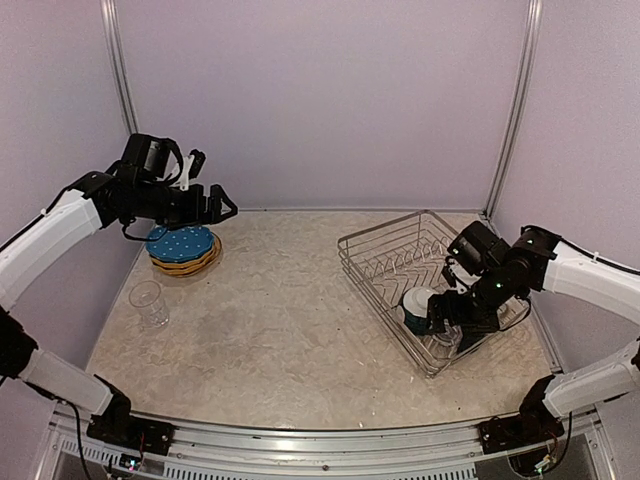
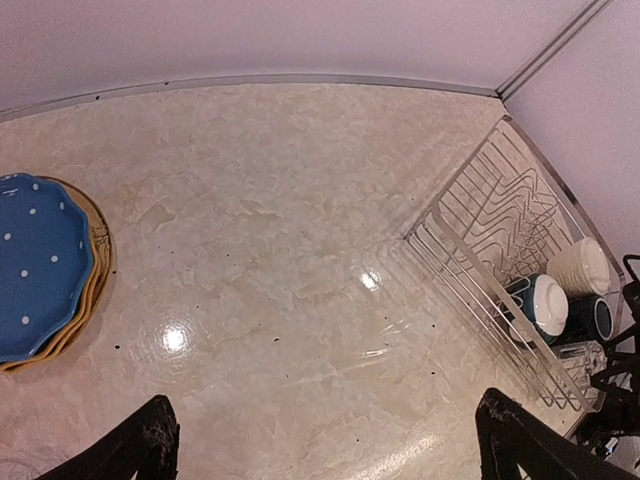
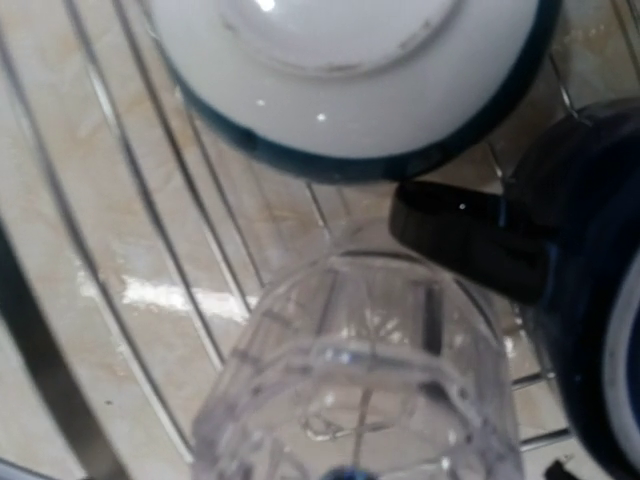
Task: Unload the mixed dishes from the dish rack
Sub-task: Grab the cup from the dish rack.
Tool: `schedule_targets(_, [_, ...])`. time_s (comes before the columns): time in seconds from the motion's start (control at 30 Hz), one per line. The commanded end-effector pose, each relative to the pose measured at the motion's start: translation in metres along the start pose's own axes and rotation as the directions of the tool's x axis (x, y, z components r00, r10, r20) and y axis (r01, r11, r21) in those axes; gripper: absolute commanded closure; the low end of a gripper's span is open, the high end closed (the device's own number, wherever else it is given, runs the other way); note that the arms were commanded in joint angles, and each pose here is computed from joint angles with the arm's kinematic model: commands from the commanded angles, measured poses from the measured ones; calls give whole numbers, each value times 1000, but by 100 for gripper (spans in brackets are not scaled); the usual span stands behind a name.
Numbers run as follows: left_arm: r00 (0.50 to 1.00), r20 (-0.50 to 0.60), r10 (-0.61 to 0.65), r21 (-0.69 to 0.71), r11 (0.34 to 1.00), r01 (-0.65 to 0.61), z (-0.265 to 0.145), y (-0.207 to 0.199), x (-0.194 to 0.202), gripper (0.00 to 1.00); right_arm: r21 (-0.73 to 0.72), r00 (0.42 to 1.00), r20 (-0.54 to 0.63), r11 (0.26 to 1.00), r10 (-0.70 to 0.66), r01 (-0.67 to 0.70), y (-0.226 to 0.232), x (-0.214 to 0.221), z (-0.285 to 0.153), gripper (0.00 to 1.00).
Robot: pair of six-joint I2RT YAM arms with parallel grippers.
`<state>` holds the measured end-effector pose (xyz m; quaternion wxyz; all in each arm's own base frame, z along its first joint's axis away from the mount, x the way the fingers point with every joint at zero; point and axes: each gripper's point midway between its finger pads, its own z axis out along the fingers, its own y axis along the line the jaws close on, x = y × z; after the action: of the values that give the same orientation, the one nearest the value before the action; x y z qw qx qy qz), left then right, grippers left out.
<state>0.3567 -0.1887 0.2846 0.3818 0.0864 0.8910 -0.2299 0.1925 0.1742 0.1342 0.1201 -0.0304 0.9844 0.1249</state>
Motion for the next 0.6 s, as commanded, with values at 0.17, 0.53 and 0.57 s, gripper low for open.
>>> schedule_targets(0.17, [999,35,8,43,999,-9,-10,-6,-7,1,63,999,-32,998,-20,22,-5,1,20,14])
schedule_targets(0.53, [997,46,-69,59,996,66,-12,5,-12,1,107,998,-43,993,-38,43,-17,10,31,33])
schedule_targets(0.57, [996,48,-70,60,996,67,-13,6,-12,1,105,998,-38,993,-41,45,-16,9,29,37])
